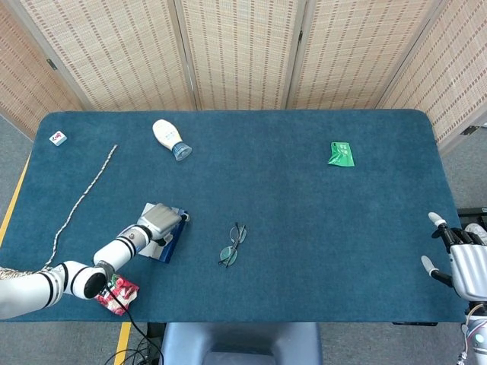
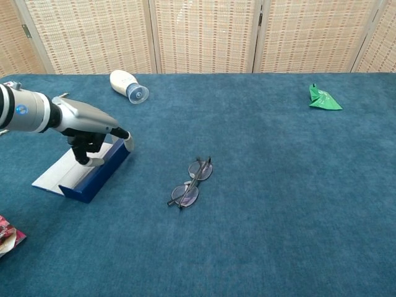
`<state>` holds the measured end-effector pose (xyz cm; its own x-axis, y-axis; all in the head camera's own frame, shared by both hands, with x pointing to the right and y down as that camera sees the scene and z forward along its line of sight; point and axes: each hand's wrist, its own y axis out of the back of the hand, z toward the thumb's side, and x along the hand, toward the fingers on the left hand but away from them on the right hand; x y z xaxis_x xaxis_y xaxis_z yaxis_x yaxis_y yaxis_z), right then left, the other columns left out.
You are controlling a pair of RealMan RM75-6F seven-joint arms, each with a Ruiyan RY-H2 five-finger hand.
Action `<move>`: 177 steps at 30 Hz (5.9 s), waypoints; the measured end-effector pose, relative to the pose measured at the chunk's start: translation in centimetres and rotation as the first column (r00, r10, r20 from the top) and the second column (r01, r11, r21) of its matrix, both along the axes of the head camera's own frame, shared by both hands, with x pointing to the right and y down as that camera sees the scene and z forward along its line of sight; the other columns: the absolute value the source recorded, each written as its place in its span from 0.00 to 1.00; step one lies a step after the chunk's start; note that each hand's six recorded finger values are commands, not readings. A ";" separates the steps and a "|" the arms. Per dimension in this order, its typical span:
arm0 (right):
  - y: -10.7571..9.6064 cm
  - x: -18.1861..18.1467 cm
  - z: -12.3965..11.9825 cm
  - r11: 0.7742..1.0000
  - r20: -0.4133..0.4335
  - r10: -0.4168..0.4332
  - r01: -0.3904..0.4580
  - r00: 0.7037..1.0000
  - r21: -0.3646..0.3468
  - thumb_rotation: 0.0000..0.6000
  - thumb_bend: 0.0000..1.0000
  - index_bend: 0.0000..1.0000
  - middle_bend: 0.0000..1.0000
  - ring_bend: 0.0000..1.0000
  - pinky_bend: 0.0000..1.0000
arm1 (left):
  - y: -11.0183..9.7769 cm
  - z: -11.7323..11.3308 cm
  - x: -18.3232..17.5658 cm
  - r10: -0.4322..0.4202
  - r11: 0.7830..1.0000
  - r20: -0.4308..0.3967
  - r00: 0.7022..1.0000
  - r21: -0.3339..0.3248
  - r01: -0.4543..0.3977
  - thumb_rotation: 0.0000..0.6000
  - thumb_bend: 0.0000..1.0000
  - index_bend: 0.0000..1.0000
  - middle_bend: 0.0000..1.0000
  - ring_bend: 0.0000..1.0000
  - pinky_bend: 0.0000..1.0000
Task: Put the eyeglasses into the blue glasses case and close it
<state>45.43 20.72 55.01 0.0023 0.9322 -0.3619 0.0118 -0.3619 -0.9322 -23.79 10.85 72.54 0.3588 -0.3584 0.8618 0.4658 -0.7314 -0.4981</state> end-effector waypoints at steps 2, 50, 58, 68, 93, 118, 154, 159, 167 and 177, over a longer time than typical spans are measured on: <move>0.0 0.0 0.0 1.000 -0.001 0.001 -0.001 1.000 0.002 1.00 0.27 0.13 0.41 0.36 0.33 | -0.3 0.2 -0.7 0.004 1.000 0.042 0.999 0.017 -0.005 1.00 0.51 0.21 1.00 0.97 1.00; 0.4 -0.2 -0.1 1.000 0.022 -0.006 0.005 1.000 0.012 1.00 0.27 0.13 0.44 0.39 0.33 | 6.6 -4.1 -10.5 -0.117 0.988 0.294 0.948 -0.059 0.141 1.00 0.51 0.20 1.00 0.97 1.00; 0.6 0.2 -0.2 1.000 0.021 0.006 -0.006 1.000 0.015 1.00 0.27 0.13 0.44 0.39 0.33 | 5.4 -2.4 -7.9 -0.167 0.974 0.217 0.962 -0.116 0.195 1.00 0.51 0.13 1.00 0.97 1.00; 0.6 0.8 -0.1 1.000 0.020 0.020 -0.021 1.000 0.013 1.00 0.27 0.13 0.44 0.39 0.33 | 1.5 -0.9 -6.0 -0.225 0.969 0.174 0.959 -0.058 0.238 1.00 0.51 0.07 1.00 0.97 1.00; 0.4 0.5 0.1 1.000 0.021 0.012 -0.012 1.000 0.009 1.00 0.27 0.13 0.45 0.40 0.33 | -0.2 -3.3 -2.8 -0.137 0.987 0.041 0.990 0.087 0.133 1.00 0.51 0.16 1.00 0.95 1.00; 0.7 0.1 -0.1 1.000 0.009 0.011 -0.011 1.000 0.004 1.00 0.27 0.13 0.46 0.41 0.33 | 4.7 -1.8 10.6 0.160 0.987 -0.275 0.948 0.043 -0.154 1.00 0.51 0.16 1.00 0.95 0.98; 0.7 0.9 0.5 1.000 0.019 0.028 -0.028 0.999 -0.004 1.00 0.27 0.13 0.47 0.42 0.33 | 3.4 -0.1 8.1 0.140 0.988 0.010 0.990 0.063 -0.140 1.00 0.51 0.26 1.00 0.95 0.97; 0.6 0.5 0.5 1.000 0.023 0.017 -0.017 1.000 -0.004 1.00 0.27 0.13 0.47 0.42 0.33 | 3.7 -1.1 5.7 0.118 0.990 0.071 0.990 0.069 -0.123 1.00 0.51 0.26 1.00 0.95 0.97; 0.5 -0.1 0.3 1.000 0.025 0.005 -0.005 1.000 0.002 1.00 0.27 0.13 0.47 0.42 0.33 | 4.8 -2.4 3.5 0.087 0.993 0.106 0.991 0.068 -0.094 1.00 0.51 0.26 1.00 0.95 0.97; 0.5 -0.1 0.3 1.000 0.027 0.002 -0.002 1.000 0.002 1.00 0.27 0.13 0.48 0.43 0.33 | 4.6 -3.8 4.9 0.075 0.976 -0.077 0.994 0.208 -0.057 1.00 0.40 0.36 1.00 0.96 0.97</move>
<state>45.33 21.20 55.28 0.0106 0.9328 -0.3602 0.0378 -0.3604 -0.9321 -18.86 15.45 68.74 0.4552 -0.4979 0.7382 0.4601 -0.5782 -0.6738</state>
